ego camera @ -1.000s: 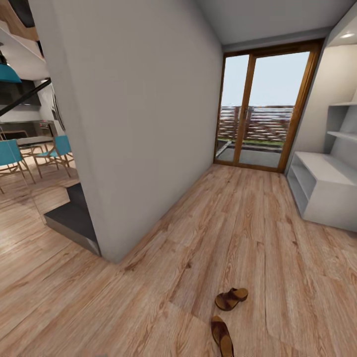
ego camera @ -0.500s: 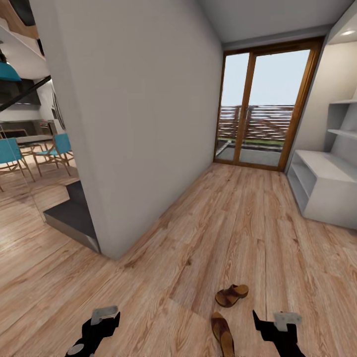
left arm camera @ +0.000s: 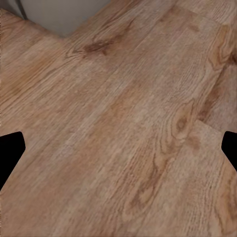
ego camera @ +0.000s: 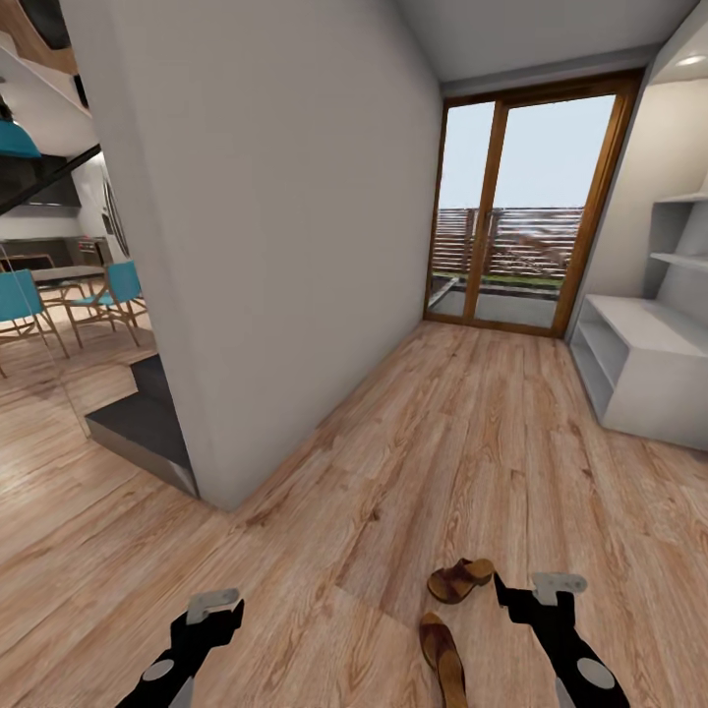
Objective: Pick up the two gym shoes and the two sandals from the corridor floor and place them onto the hallstand (shoe rack) in the corridor, making sure they are on the rack and not on the floor. Arrange them so the two gym shoes are next to each other and the two sandals are next to each other.
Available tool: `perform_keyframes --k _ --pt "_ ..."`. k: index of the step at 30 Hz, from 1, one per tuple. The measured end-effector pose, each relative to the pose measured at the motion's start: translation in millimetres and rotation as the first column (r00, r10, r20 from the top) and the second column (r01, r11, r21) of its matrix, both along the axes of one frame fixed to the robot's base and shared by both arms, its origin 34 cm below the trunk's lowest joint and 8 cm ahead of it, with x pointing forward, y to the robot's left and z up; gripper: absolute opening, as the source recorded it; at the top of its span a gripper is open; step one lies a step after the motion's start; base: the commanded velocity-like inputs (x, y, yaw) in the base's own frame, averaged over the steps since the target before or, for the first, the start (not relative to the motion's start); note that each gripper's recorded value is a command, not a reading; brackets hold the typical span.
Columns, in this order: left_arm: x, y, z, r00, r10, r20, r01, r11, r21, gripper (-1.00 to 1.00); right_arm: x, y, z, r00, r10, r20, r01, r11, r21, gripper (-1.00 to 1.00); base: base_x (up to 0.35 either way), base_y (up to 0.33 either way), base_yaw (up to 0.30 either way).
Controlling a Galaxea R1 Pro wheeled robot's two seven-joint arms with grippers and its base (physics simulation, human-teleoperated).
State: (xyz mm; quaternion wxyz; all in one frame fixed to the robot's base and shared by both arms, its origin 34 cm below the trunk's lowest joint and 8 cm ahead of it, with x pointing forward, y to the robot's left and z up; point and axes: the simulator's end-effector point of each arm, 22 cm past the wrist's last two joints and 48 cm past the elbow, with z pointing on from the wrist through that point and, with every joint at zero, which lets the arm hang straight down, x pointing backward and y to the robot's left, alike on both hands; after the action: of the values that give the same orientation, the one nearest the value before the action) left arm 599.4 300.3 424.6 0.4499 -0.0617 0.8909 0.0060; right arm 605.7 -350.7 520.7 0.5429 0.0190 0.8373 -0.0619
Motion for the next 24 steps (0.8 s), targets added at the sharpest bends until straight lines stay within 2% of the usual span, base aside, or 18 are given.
perform_keyframes --k 3,11,18,24 --pt "-2 4 -1 1.0 0.002 0.0 -0.002 1.0 0.004 1.0 2 0 1 1.0 0.002 -0.002 -0.002 1.0 0.001 1.0 0.0 0.0 0.0" --pt "-1 6 1 1.0 0.001 0.006 -0.001 1.0 0.005 1.0 -20 -1 -41 0.995 -0.005 -0.101 0.007 1.0 0.012 1.0 0.0 0.0 0.0" --pt "2 5 0 1.0 -0.001 0.018 0.001 1.0 0.004 1.0 -51 -3 -89 0.978 -0.015 -0.209 0.02 1.0 0.021 1.0 0.0 0.0 0.0" --pt "0 4 -12 1.0 -0.005 0.021 0.005 1.0 0.001 1.0 -63 -3 -113 0.971 -0.017 -0.237 0.023 0.999 0.023 1.0 0.0 0.0 0.0"
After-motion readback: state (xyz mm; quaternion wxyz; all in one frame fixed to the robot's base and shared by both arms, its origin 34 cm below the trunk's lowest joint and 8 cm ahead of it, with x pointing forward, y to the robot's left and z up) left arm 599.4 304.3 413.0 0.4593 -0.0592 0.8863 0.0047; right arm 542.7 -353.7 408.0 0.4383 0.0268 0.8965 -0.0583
